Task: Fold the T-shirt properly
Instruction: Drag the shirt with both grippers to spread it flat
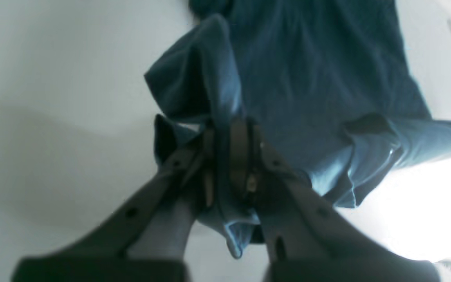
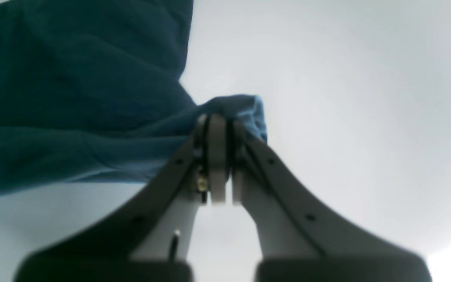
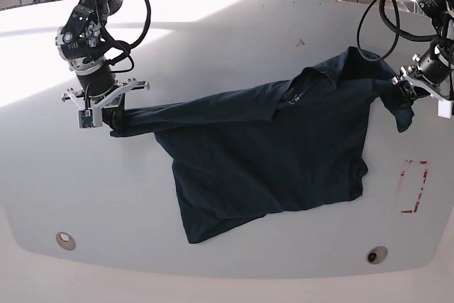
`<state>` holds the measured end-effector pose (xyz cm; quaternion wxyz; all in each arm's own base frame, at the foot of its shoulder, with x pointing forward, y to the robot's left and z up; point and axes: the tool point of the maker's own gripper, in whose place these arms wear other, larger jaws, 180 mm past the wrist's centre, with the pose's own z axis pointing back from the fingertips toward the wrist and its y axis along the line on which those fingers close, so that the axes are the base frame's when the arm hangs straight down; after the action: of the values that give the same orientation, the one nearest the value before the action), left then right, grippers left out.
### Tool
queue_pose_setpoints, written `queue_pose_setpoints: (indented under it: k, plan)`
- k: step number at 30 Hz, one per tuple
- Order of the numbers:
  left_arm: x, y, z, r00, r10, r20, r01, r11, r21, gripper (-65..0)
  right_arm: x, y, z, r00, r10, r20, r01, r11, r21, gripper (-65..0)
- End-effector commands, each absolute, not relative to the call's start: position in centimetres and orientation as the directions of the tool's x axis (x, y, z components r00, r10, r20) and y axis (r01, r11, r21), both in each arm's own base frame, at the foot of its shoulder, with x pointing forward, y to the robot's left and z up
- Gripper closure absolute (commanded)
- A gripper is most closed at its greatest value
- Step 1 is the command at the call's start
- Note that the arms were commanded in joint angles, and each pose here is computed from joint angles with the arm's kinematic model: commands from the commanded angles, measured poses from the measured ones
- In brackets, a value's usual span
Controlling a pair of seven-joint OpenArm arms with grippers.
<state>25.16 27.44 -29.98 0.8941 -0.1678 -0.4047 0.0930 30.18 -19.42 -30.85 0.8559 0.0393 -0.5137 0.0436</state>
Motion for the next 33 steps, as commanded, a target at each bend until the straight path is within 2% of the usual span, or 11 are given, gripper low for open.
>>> queue_pose_setpoints:
  k: [1, 13, 29, 31, 33]
  plan:
    - [24.7, 28.0, -29.6, 0.657, 0.283, 0.699, -0.028, 0.935, -0.353, 0.0, 30.0, -19.9, -29.7, 0.427, 0.031, 0.904, -0.101, 0.995, 0.013, 0.0]
    - [19.7, 28.9, -33.8, 0.771, 0.292, 0.566, -0.099, 0.933, -0.345, 0.0, 26.1, -21.3, -33.3, 0.536, 0.01, 0.844, -0.06, 0.998, 0.027, -0.2]
    - [17.2, 28.0, -35.7, 0.825, 0.279, 0.492, -0.107, 0.931, -0.349, 0.0, 23.2, -21.7, -35.5, 0.612, 0.019, 0.79, -0.058, 0.998, 0.021, -1.0]
    - [17.1, 27.7, -35.8, 0.829, 0.275, 0.487, -0.101, 0.93, -0.353, 0.0, 23.1, -21.8, -35.6, 0.616, 0.028, 0.787, -0.064, 0.998, 0.014, -2.7]
    - [16.8, 27.5, -36.0, 0.837, 0.267, 0.477, -0.097, 0.931, -0.351, 0.0, 23.0, -21.8, -35.6, 0.618, 0.032, 0.785, -0.067, 0.998, 0.012, -9.5]
